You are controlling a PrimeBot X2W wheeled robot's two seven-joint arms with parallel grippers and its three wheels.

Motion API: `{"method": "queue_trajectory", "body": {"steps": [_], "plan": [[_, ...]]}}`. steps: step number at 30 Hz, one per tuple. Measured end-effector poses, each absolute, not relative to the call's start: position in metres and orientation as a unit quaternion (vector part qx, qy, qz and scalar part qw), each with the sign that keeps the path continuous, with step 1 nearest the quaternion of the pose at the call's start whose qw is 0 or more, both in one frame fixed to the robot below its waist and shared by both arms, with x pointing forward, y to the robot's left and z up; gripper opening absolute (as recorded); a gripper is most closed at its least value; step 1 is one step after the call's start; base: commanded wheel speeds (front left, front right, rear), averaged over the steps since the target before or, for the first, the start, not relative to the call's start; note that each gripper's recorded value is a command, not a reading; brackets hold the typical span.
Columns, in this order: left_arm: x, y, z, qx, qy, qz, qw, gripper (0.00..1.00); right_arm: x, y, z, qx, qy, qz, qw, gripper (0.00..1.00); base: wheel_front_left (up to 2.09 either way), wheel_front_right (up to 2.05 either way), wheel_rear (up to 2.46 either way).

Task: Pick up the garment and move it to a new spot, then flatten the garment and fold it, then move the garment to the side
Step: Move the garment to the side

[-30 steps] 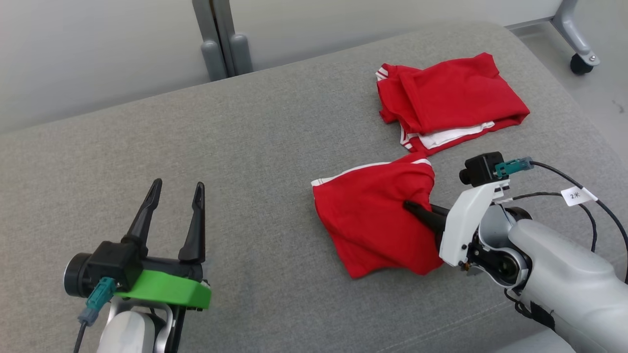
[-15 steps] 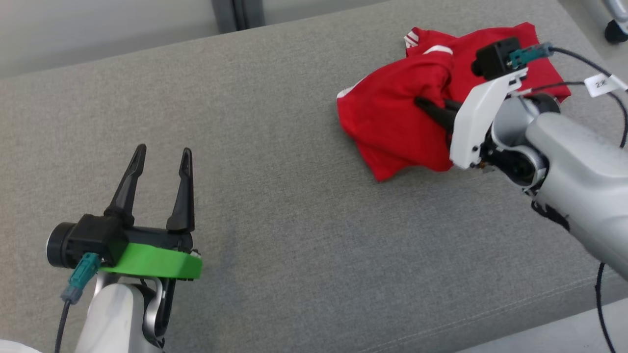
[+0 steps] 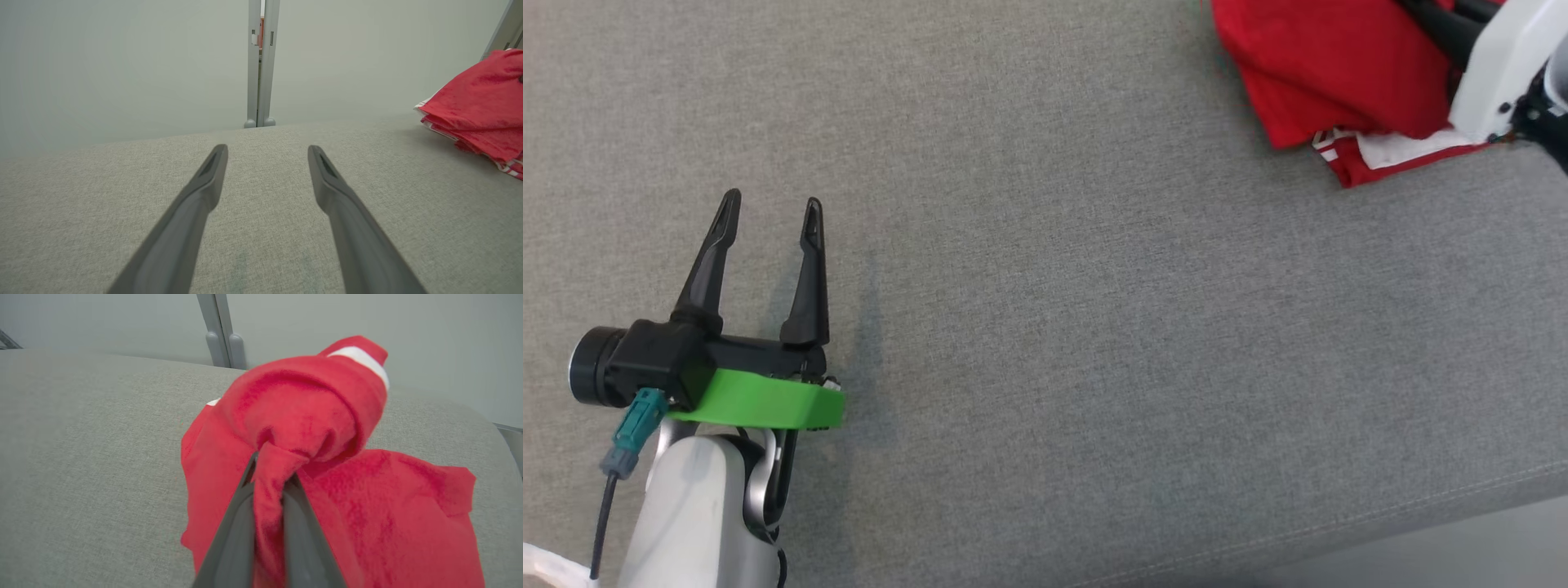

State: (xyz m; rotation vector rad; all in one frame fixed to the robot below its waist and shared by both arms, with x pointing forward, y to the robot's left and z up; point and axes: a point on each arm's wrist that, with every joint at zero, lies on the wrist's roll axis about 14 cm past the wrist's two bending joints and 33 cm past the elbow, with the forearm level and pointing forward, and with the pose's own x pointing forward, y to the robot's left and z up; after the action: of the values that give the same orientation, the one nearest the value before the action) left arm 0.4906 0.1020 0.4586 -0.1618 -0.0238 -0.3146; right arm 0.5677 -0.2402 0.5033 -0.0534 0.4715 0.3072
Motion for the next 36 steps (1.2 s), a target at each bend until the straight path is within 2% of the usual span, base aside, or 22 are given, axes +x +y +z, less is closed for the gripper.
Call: {"method": "queue_trajectory", "body": {"steps": [7,13,14,15,16,21,24,26,32,34,36], "plan": [[0.496,0.105,0.436,-0.076,0.010,-0.155,0.985,1.00,0.560,-0.298,0.474,-0.065,0.281,0.099,0.952,0.00,0.00,0.00,0.00],[0.502,0.103,0.427,-0.075,0.015,-0.158,0.984,1.00,0.560,-0.337,0.454,-0.095,0.289,0.048,0.951,0.00,0.00,0.00,0.00],[0.503,0.103,0.427,-0.075,0.015,-0.158,0.984,1.00,0.560,-0.341,0.451,-0.095,0.290,0.041,0.952,0.13,0.00,0.00,0.00],[0.503,0.103,0.426,-0.074,0.016,-0.159,0.984,1.00,0.561,-0.344,0.447,-0.095,0.291,0.034,0.951,0.44,0.00,0.00,0.00],[0.503,0.103,0.425,-0.073,0.017,-0.159,0.984,1.00,0.561,-0.346,0.443,-0.099,0.289,0.030,0.952,0.99,0.00,0.00,0.00],[0.502,0.107,0.429,-0.070,0.014,-0.154,0.985,1.00,0.565,-0.356,0.449,-0.117,0.252,0.007,0.960,1.00,0.00,0.00,0.00],[0.501,0.112,0.440,-0.068,0.003,-0.149,0.987,1.00,0.568,-0.362,0.468,-0.137,0.207,-0.003,0.969,1.00,0.00,0.00,0.00],[0.499,0.116,0.448,-0.069,-0.005,-0.140,0.988,1.00,0.573,-0.360,0.487,-0.114,0.166,-0.014,0.979,1.00,0.00,0.00,0.00],[0.482,0.135,0.470,-0.080,-0.023,-0.102,0.991,1.00,0.581,-0.301,0.551,-0.049,0.055,0.048,0.996,1.00,0.00,0.00,0.00],[0.472,0.140,0.474,-0.095,-0.023,-0.090,0.991,1.00,0.571,-0.288,0.570,-0.029,0.020,0.064,0.997,1.00,0.00,0.00,0.00],[0.463,0.142,0.477,-0.099,-0.021,-0.085,0.991,1.00,0.552,-0.280,0.561,-0.021,0.024,0.074,0.997,1.00,0.00,0.00,0.00]]}}
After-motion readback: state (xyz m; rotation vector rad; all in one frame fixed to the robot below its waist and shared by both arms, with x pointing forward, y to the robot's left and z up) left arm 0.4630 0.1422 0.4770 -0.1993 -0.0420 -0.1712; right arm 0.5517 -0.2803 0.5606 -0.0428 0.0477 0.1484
